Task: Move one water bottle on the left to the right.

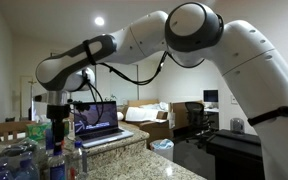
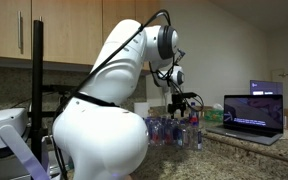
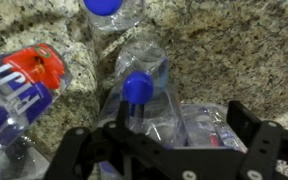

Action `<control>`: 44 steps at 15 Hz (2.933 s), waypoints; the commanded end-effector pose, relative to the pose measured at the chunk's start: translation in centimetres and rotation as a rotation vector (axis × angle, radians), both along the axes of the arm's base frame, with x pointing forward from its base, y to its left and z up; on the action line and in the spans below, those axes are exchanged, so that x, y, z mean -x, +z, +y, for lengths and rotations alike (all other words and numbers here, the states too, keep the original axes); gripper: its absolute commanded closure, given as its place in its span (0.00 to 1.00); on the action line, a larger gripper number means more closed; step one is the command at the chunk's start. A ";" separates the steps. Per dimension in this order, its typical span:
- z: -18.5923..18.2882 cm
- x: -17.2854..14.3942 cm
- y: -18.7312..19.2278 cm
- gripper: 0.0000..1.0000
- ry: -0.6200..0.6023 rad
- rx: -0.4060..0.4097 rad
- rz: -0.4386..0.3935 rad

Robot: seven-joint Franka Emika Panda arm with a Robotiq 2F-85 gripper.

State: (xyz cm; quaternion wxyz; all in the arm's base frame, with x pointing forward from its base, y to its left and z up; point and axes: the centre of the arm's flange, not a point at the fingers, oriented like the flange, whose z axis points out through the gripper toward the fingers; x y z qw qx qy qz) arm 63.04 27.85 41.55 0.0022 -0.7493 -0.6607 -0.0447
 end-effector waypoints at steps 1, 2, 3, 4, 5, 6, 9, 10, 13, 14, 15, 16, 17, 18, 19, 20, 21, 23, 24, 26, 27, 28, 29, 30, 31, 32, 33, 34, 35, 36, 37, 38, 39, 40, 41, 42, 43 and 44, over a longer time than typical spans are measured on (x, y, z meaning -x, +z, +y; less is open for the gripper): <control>-0.9 0.4 -1.0 0.00 0.009 -0.002 0.027; -0.9 0.3 -1.2 0.00 0.007 -0.003 0.029; -0.9 0.3 -1.4 0.00 0.010 -0.007 0.033; -0.9 0.3 -1.5 0.00 0.012 -0.007 0.035; -0.9 0.3 -1.6 0.00 0.014 -0.008 0.037; -1.0 0.2 -1.7 0.00 0.015 -0.009 0.039; -1.0 0.3 -1.8 0.00 0.008 -0.006 0.044; -1.0 0.3 -1.8 0.00 0.006 -0.005 0.044; -0.8 0.2 -1.7 0.00 -0.005 -0.002 0.023; -0.7 0.3 -1.4 0.00 -0.006 0.003 0.011; -0.6 0.4 -1.1 0.00 -0.006 0.008 -0.008; -0.5 0.4 -0.9 0.00 -0.009 0.014 -0.024; -0.5 0.4 -0.8 0.00 -0.010 0.016 -0.040; -0.5 0.2 -0.9 0.00 -0.009 0.015 -0.058; -0.4 0.1 -0.8 0.00 -0.009 0.012 -0.074; -0.4 0.1 -0.7 0.00 -0.011 0.009 -0.073; -0.5 0.0 -0.7 0.00 -0.018 0.015 -0.074; -0.4 0.0 -0.7 0.00 -0.025 0.018 -0.070; -0.4 0.0 -0.6 0.00 -0.025 0.014 -0.065; -0.4 0.1 -0.6 0.00 -0.024 0.013 -0.059; -0.3 0.1 -0.6 0.00 -0.020 0.011 -0.055; -0.3 0.2 -0.6 0.00 -0.020 0.010 -0.055; -0.2 0.2 -0.6 0.00 -0.021 0.011 -0.058; -0.2 0.2 -0.6 0.00 -0.019 0.014 -0.059; -0.3 0.2 -0.6 0.00 -0.024 0.022 -0.061; -0.3 0.2 -0.6 0.00 -0.029 0.028 -0.059; -0.3 0.2 -0.6 0.00 -0.032 0.025 -0.052; -0.3 0.1 -0.6 0.00 -0.029 0.016 -0.070; -0.3 -0.1 -0.7 0.00 -0.028 0.025 -0.108; 0.0 -1.0 -1.0 0.00 -0.005 0.002 -0.057; 0.0 -1.1 -0.9 0.00 -0.005 0.006 -0.071; 0.0 -1.2 -0.8 0.00 -0.006 0.007 -0.075; 0.0 -1.7 -0.9 0.00 -0.009 0.015 -0.071; -0.2 -2.5 -1.3 0.00 -0.006 0.003 -0.035; -0.4 -2.8 -1.7 0.00 -0.004 -0.001 -0.013; -0.5 -3.1 -2.1 0.00 0.000 -0.004 0.009; -0.7 -3.4 -2.6 0.00 -0.005 -0.002 0.021; -0.8 -3.8 -3.0 0.00 -0.013 0.004 0.028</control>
